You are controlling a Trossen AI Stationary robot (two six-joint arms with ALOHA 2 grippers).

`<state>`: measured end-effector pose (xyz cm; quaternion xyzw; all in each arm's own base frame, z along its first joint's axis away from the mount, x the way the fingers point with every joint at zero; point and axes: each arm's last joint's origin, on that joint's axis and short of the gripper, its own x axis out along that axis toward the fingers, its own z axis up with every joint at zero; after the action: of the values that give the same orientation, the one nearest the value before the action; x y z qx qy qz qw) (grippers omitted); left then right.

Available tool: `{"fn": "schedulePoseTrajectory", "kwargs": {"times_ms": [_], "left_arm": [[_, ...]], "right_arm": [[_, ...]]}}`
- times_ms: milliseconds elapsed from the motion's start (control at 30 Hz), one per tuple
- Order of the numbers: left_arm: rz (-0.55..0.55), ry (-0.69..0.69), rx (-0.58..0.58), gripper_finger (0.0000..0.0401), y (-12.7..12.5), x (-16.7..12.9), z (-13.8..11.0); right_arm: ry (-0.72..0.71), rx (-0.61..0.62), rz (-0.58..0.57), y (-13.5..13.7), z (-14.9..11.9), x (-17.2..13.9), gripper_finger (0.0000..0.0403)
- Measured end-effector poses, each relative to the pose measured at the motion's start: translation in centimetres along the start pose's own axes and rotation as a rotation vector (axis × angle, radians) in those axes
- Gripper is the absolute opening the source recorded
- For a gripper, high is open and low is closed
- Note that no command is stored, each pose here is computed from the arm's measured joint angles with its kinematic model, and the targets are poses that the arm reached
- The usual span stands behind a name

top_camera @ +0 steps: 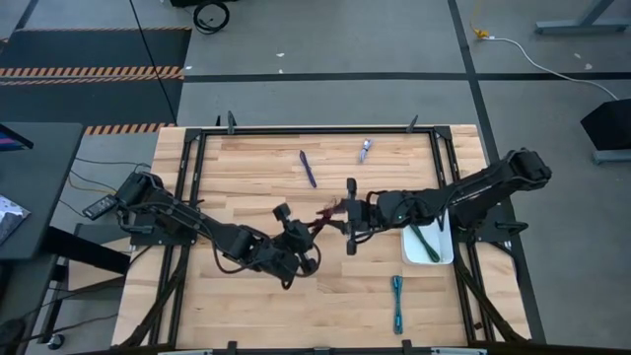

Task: Pick and place USB-C Cables
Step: Put the pink charger cable into the white bin

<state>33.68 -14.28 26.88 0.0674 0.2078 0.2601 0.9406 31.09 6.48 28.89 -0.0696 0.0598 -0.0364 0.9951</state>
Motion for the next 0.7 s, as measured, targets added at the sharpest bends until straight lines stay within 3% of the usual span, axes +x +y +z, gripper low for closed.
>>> {"fn": "schedulePoseTrajectory", "kwargs": {"times_ms": [67, 333, 533, 700], "left_arm": [[-0.001, 0.0, 0.0, 0.0057, 0.0, 0.0, 0.0], [0.032, 0.001, 0.042, 0.0074, 0.1, 0.0, -0.2], [0.042, -0.004, 0.12, 0.0152, 0.0, -0.1, -0.2], [0.122, -0.009, 0.243, 0.0229, 0.3, 0.0, -0.2]], "right_arm": [[0.004, -0.032, 0.007, 0.2, 0.1, -0.2, 0.0023], [0.089, -0.082, -0.065, 0.2, -0.5, -0.4, 0.002], [0.201, -0.143, -0.197, 0.3, -1.5, -0.8, 0.0019], [0.355, -0.156, -0.291, 0.2, -2.6, -2.1, 0.0019]]}}
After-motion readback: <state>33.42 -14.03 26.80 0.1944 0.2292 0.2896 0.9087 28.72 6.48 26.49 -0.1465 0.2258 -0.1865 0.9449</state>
